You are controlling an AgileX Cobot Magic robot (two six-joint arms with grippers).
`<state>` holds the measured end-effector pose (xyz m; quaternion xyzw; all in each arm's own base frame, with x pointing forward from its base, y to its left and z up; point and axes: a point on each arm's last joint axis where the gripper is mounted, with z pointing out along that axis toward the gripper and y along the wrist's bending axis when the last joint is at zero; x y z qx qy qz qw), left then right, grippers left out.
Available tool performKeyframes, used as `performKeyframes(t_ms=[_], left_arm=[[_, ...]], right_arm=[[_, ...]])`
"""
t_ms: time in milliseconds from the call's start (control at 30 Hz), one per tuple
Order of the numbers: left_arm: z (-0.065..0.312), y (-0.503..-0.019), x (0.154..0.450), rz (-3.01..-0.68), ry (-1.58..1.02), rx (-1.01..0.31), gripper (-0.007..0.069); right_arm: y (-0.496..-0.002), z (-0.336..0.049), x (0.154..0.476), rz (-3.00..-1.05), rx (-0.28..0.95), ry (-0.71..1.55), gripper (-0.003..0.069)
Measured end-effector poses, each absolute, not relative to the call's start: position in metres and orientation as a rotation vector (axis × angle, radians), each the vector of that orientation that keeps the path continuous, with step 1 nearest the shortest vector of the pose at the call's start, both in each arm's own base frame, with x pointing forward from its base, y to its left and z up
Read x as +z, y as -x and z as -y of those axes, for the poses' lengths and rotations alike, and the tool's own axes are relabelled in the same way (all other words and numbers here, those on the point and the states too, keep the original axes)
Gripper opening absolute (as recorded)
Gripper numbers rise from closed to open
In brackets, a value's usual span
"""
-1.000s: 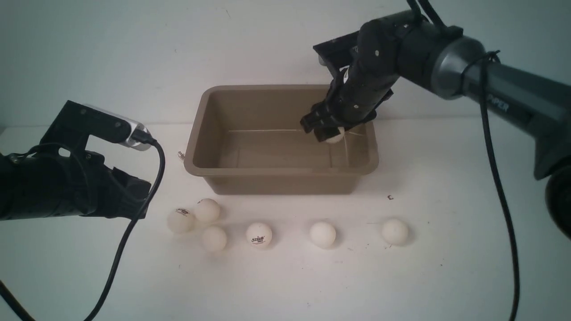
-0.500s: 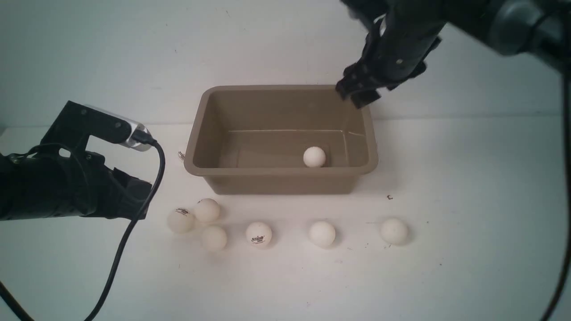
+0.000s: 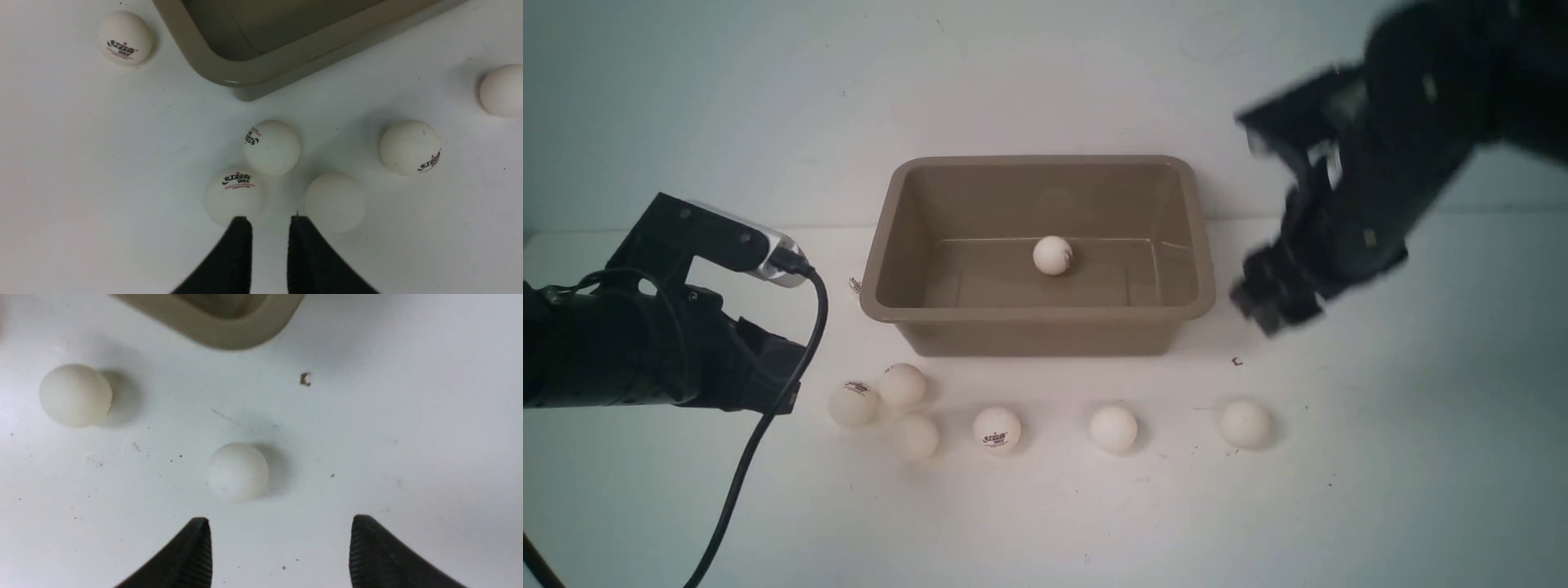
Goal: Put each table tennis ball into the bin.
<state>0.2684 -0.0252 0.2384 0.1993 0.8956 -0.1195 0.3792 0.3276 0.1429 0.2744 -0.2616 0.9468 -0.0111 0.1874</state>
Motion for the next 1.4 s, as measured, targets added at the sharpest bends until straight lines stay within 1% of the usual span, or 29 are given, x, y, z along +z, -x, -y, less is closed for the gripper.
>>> performKeyframes(t_ms=[100,133,267,367,433,733,1000,1267,1333,1400], left_arm=[[0.025,-0.268,0.238,-2.291,-0.513,-0.308,0.0115],[0.025,-0.268,0.238,-2.291,-0.513,-0.308,0.0115],[0.026,-0.267,0.238,-2.294,-0.521,-0.32,0.0115],[0.026,-0.267,0.238,-2.295,-0.522,-0.322,0.0115],[0.026,-0.267,0.238,-2.296,-0.524,-0.324,0.0115],[0.027,-0.267,0.238,-2.296,-0.524,-0.325,0.0115],[0.027,-0.267,0.238,-2.296,-0.525,-0.326,0.0115],[0.027,-0.267,0.238,-2.296,-0.525,-0.326,0.0115],[0.027,-0.267,0.238,-2.296,-0.525,-0.326,0.0115],[0.027,-0.267,0.238,-2.296,-0.525,-0.326,0.0115]], right_arm=[[-0.317,-0.14,0.238,-2.679,0.002,0.71,0.0412],[-0.317,-0.14,0.235,-2.684,0.001,0.712,0.0412],[-0.323,-0.144,0.204,-2.717,0.001,0.724,0.0412],[-0.327,-0.146,0.195,-2.715,0.008,0.723,0.0412],[-0.33,-0.148,0.191,-2.693,0.02,0.716,0.0412],[-0.339,-0.152,0.195,-2.64,0.035,0.712,0.0411],[-0.344,-0.155,0.171,-2.696,0.025,0.726,0.0411],[-0.348,-0.157,0.158,-2.705,0.029,0.727,0.0411],[-0.35,-0.158,0.152,-2.711,0.028,0.729,0.0398],[-0.35,-0.158,0.149,-2.715,0.028,0.727,0.0365]])
